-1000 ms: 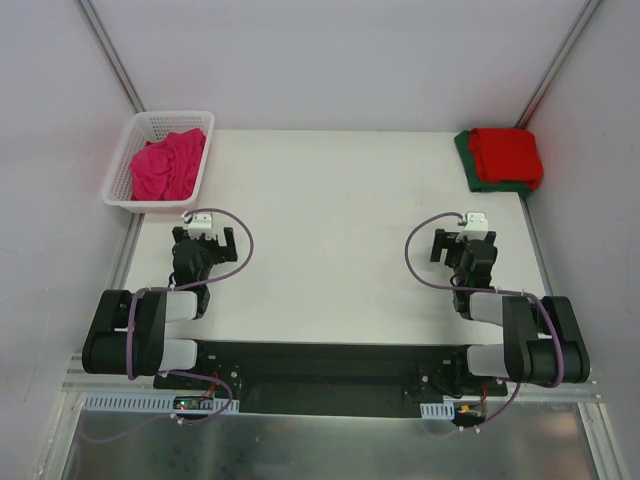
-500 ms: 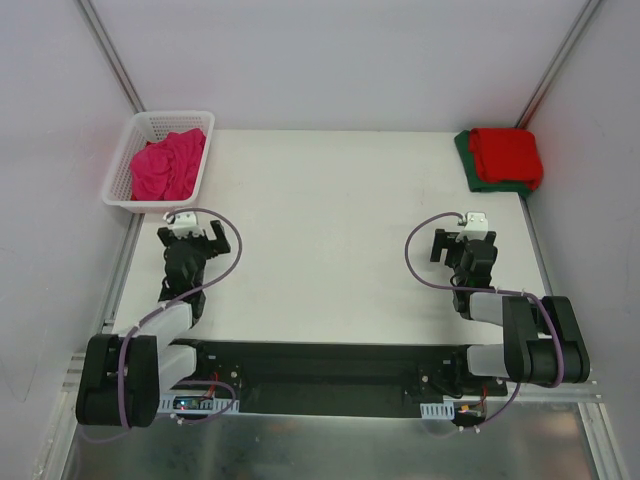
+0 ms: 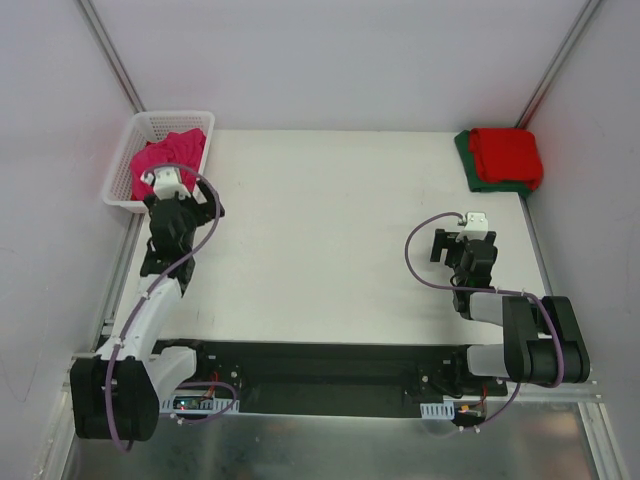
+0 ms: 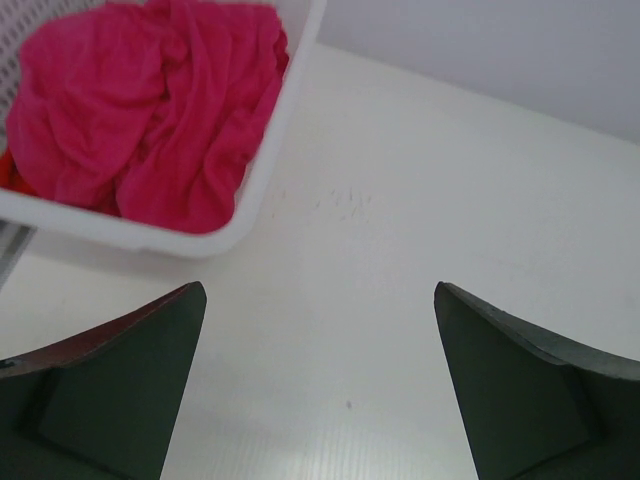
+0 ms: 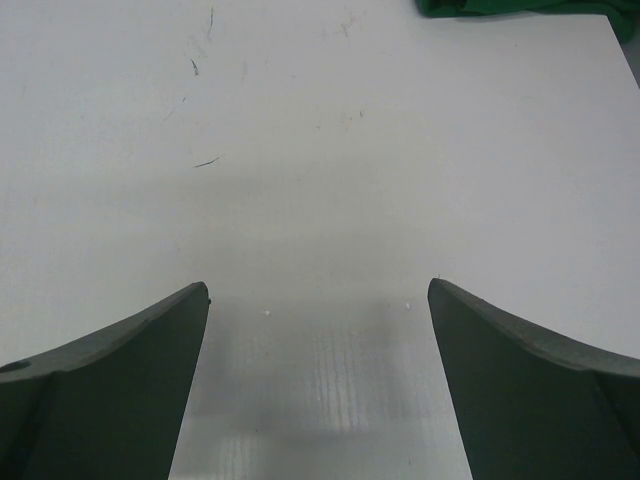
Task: Fold and stack the t-shirts
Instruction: Grab crumpled tshirt from bin with the left arm
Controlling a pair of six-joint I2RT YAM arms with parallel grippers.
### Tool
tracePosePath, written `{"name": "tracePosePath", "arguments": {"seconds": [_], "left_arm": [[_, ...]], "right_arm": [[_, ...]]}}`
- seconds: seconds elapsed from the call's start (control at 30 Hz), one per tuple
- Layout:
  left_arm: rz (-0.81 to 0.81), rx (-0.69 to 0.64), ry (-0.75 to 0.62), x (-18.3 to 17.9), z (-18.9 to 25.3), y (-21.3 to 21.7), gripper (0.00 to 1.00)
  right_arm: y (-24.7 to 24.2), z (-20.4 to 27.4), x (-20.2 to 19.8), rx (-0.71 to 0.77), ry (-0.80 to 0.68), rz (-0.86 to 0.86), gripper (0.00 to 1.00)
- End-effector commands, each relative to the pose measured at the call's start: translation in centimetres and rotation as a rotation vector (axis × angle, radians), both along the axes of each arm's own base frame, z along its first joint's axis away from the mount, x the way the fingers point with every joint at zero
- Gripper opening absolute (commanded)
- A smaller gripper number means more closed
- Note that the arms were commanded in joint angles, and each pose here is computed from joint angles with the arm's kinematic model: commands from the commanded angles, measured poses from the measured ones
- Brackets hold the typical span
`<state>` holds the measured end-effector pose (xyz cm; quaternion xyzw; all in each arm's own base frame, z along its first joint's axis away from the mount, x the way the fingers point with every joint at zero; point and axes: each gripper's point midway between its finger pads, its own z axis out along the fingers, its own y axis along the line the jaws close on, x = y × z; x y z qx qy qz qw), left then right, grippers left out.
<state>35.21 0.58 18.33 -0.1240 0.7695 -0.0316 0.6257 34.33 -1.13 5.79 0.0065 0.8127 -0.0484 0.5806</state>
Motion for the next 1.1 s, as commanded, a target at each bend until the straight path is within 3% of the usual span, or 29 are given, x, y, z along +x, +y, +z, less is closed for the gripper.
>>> {"name": "tracePosePath", "arguments": {"seconds": [0.0,0.07,0.1,0.13,0.33,0.57,0.73,1.07], "left_arm": [[0.03,0.002,0.007,2.2,5.8,0.7,0.99],[0.036,0.023,0.059,3.4,6.1,1.0,0.99],[0.04,0.032,0.018,4.4,9.5,1.1,0.99],[0.036,0.046,0.083,4.5,9.1,1.2,0.99],[0.022,0.149,0.109,7.6,13.9,1.9,0.99],[0.089,0.131,0.132,9.0,16.6,7.1,0.99],[0.125,0.221,0.227,9.8,15.0,9.1,0.99],[0.145,0.221,0.305,12.1,11.8,10.1,0.99]], "right_arm": [[0.4,2.4,1.4,0.002,-0.086,0.016,0.96],[0.3,2.4,1.4,0.003,-0.085,0.015,0.96],[0.4,2.4,1.4,0.003,-0.086,0.016,0.96],[0.3,2.5,1.5,0.003,-0.088,0.015,0.96],[0.3,2.4,1.4,0.003,-0.086,0.015,0.96],[0.3,2.5,1.4,0.001,-0.088,0.013,0.96],[0.4,2.4,1.4,0.003,-0.086,0.016,0.96],[0.3,2.4,1.4,0.003,-0.087,0.015,0.96]]}}
